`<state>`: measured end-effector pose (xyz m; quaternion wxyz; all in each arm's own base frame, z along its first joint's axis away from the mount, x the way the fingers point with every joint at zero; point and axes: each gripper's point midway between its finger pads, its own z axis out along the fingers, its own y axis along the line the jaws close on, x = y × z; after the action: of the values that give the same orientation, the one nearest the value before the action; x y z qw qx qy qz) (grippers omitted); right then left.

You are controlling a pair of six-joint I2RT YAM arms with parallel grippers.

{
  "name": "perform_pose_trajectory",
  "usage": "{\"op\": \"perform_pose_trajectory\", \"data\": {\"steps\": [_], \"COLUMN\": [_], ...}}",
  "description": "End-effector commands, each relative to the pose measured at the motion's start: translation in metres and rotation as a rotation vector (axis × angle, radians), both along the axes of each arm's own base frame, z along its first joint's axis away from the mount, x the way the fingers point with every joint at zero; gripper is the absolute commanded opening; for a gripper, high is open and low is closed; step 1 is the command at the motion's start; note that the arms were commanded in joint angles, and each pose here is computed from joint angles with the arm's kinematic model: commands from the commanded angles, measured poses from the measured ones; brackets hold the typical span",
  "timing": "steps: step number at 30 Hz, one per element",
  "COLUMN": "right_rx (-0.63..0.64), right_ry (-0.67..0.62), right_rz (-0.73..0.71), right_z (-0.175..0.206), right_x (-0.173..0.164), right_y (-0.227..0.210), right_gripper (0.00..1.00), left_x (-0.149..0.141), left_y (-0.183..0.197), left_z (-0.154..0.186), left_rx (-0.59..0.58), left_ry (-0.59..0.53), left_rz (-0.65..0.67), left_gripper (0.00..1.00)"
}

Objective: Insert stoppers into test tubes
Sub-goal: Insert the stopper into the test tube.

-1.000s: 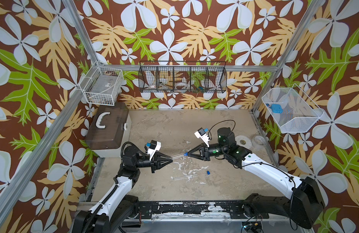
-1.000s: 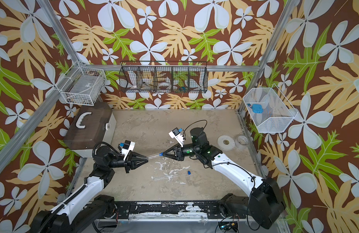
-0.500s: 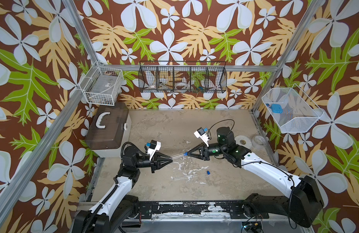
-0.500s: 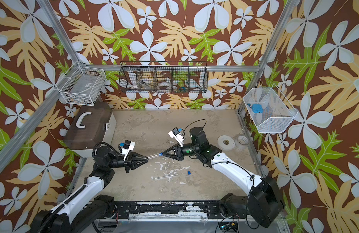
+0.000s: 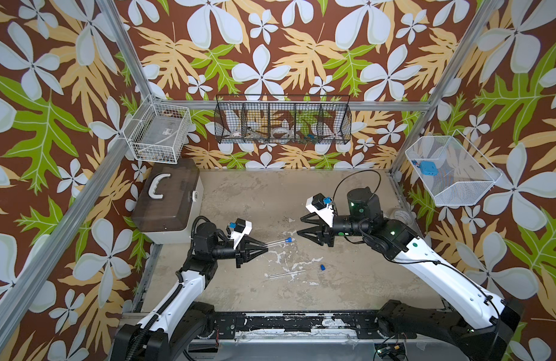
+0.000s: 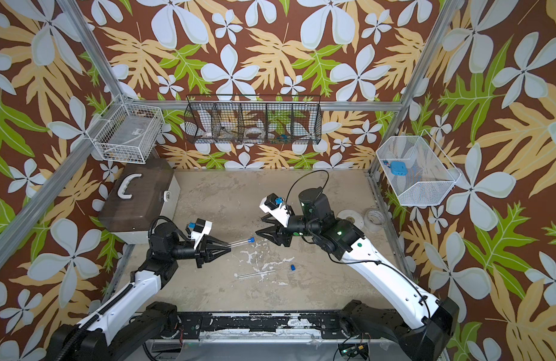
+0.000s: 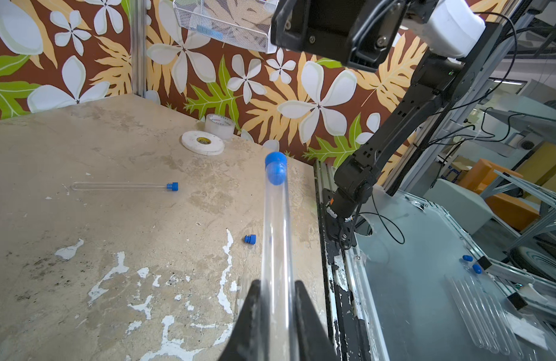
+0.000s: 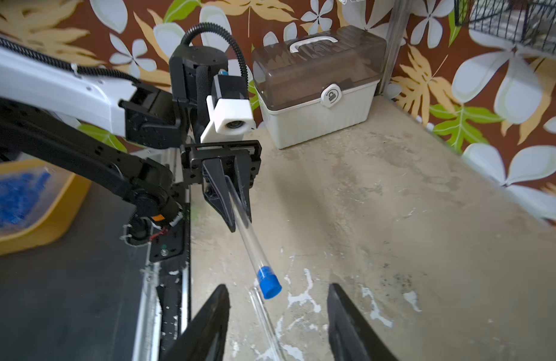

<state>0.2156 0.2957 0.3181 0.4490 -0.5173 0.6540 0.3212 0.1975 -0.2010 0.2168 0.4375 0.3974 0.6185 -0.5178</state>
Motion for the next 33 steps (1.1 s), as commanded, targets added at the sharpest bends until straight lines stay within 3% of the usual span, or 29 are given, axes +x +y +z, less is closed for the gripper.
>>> {"op": "perform_pose_trajectory", "data": {"steps": [1,7,12,19,33], "right_rx": [-0.206,-0.409,-0.531,-0.545,-0.558], "right_ry": [-0.278,-0.407,-0.423,-0.406,-0.37], "right_rz": [0.01,0.105,0.123,0.155,0.18], "right_z": [-0.017,-0.055,-0.08,-0.089,-0.096], "right_x": [0.01,0.0,0.001,-0.003,-0.005], "right_y": [-0.004,0.016,0.024,0.036,0.047], "right_gripper": [0.58,0.6,0.6,0.53,0.28], "left_x": [0.001,-0.001,-0.002,-0.004,-0.007], "left_y": [0.0,-0.001,-0.002,-0.001,-0.003], "left_z": [-0.008,-0.012,-0.01,-0.009,-0.007], "left_rx": [0.026,0.032,0.029,0.03,0.028], "left_ry": [-0.034,-0.033,-0.025,-0.031,-0.031], "left_rz": [0.006,-0.005,-0.01,-0.013,-0.025], "left_gripper": [0.0,0.0,0.0,0.0,0.0]}}
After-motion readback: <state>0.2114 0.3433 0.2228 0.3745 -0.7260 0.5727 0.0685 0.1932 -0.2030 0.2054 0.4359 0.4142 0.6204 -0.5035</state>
